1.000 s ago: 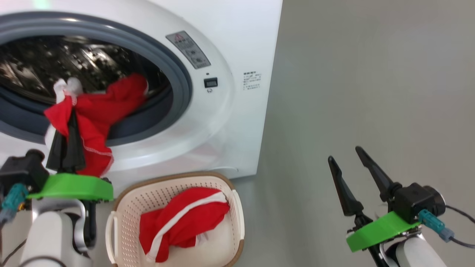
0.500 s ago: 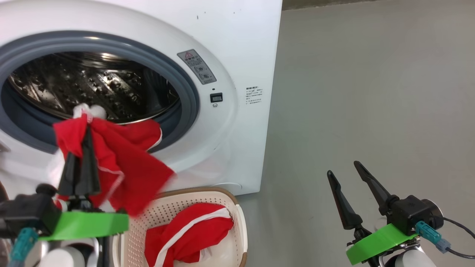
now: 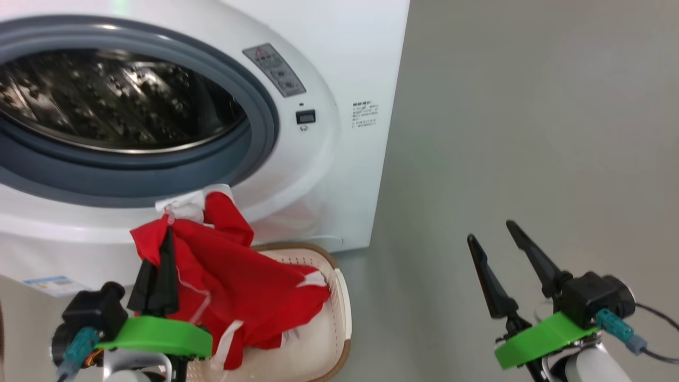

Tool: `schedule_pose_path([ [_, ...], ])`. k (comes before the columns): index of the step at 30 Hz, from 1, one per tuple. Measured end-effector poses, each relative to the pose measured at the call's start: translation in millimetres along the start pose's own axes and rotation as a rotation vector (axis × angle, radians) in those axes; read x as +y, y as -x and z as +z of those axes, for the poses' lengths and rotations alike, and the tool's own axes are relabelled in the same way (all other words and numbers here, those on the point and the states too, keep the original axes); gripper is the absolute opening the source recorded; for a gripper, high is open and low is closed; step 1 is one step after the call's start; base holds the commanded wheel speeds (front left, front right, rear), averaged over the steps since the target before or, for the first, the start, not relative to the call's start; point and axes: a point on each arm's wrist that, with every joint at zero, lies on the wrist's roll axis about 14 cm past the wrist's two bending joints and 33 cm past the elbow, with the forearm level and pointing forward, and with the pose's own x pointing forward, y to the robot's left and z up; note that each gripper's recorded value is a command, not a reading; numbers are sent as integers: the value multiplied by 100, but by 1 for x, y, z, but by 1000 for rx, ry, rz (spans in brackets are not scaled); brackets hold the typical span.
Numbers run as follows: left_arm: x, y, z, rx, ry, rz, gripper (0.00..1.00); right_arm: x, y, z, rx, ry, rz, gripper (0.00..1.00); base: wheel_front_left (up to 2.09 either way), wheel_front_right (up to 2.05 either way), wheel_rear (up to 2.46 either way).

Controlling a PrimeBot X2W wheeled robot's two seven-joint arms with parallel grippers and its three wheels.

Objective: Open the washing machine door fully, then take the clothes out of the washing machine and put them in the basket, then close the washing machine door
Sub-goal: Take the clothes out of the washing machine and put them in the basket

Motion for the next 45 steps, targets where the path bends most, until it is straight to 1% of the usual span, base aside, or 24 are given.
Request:
schedule_pose_path([
  [6,5,-15,-57,153,59,10,0,-4,-18,-2,-3,0,1,100,0,0,0],
  [12,9,-24,-113,314,118,29,0,-10,-24,-21,45,-7,-13,100,0,0,0],
  [17,4,-15,-166,502,146,21,0,-14,-38,-25,47,-7,-17,100,0,0,0],
  [21,-2,-2,-205,691,167,18,0,-19,-39,-35,70,-12,-30,100,0,0,0],
  [24,-9,11,-230,825,158,-3,0,-22,-40,-42,87,-14,-38,100,0,0,0],
  [30,-12,24,-261,996,158,1,0,-26,-50,-47,91,-12,-41,100,0,0,0],
  [33,-15,28,-272,1064,188,10,0,-27,-51,-53,107,-14,-43,100,0,0,0],
  [40,-10,22,-285,1089,207,33,0,-36,-48,-66,141,-17,-71,100,0,0,0],
  [41,-10,22,-286,1090,206,32,5,-37,-48,-67,143,-16,-74,100,0,0,0],
  [42,-11,23,-286,1093,208,32,17,-38,-47,-67,146,-16,-78,100,0,0,0],
  [43,-11,23,-286,1092,208,31,32,-39,-46,-69,152,-18,-84,100,0,0,0],
  [44,-12,21,-284,1077,204,28,61,-40,-45,-71,159,-19,-89,100,0,0,0],
  [45,-12,19,-281,1062,202,25,95,-41,-44,-72,164,-21,-94,100,0,0,0],
])
